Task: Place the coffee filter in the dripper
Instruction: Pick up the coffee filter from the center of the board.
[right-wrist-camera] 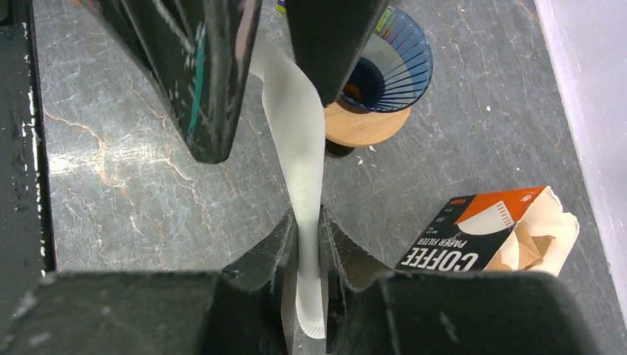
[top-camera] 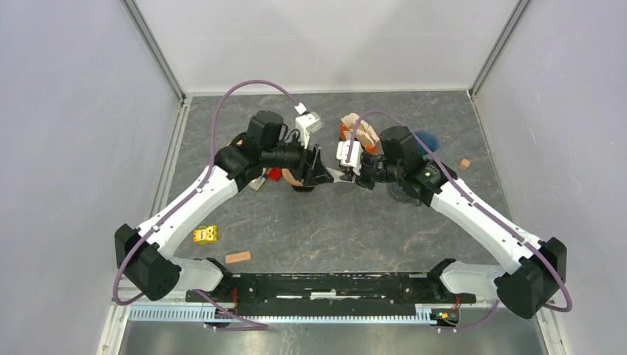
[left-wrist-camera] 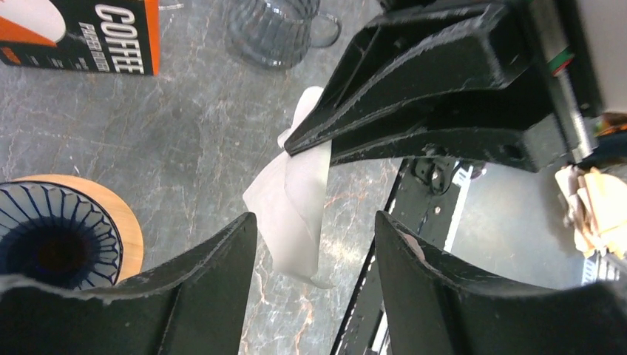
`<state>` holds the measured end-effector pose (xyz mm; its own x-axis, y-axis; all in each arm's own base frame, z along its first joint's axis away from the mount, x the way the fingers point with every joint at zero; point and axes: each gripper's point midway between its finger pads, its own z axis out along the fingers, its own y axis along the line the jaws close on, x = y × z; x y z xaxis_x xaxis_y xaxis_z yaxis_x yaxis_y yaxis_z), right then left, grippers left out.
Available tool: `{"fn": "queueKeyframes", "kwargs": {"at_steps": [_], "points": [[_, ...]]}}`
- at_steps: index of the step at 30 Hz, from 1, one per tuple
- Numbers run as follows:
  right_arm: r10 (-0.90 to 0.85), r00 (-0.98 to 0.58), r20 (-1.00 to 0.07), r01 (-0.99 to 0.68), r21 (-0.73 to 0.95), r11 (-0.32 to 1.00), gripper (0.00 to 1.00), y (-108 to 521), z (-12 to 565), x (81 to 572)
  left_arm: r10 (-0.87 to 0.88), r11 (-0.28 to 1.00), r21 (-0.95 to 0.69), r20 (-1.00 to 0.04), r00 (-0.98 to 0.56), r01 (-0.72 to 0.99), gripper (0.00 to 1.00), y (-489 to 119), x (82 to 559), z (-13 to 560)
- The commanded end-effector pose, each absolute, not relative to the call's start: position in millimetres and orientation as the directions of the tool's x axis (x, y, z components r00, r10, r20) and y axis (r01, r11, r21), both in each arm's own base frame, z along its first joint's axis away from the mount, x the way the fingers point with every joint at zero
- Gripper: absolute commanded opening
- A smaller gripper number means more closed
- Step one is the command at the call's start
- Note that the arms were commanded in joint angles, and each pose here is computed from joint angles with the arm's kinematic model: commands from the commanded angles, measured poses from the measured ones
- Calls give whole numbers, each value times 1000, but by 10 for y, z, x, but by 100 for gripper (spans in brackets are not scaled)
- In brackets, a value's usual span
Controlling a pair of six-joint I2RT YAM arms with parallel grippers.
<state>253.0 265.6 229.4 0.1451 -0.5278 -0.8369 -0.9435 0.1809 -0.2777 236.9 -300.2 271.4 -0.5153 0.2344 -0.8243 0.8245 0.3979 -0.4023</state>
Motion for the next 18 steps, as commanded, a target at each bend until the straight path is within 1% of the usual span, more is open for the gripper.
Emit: {"fn": "queueKeyframes", "kwargs": {"at_steps": [1,3,5,8,10,12,14,15,16,18], "points": [[-468,187,-864,-934,-304,189,20,2698,2592,2515,317,384,-264,-863,-394,885,64,-2996,2402,2693],[-467,187,-864,-933,-304,190,20,2699,2598,2517,324,373,-264,-861,-392,889,60,-3015,2385,2670],[-467,181,-865,-936,-298,188,20,2704,2585,2512,323,364,-275,-859,-397,890,51,-3044,2372,2669],[-465,175,-868,-939,-289,186,20,2711,2569,2507,314,346,-283,-864,-394,895,42,-3091,2372,2686],[-465,170,-869,-942,-282,182,20,2718,2548,2498,312,334,-284,-867,-389,899,33,-3117,2372,2711],[-463,168,-870,-944,-277,178,21,2722,2541,2485,312,328,-286,-867,-389,900,20,-3132,2375,2718],[-464,168,-870,-946,-274,173,28,2717,2537,2468,318,316,-281,-869,-380,906,4,-3131,2359,2716],[-467,169,-868,-946,-276,171,35,2709,2533,2464,330,304,-258,-875,-355,917,2,-3115,2348,2719],[-475,170,-863,-945,-280,170,41,2694,2517,2459,357,280,-216,-881,-310,936,2,-3083,2327,2709],[-492,174,-853,-942,-290,170,59,2644,2485,2443,423,228,-111,-884,-201,967,2,-2988,2288,2681]]}}
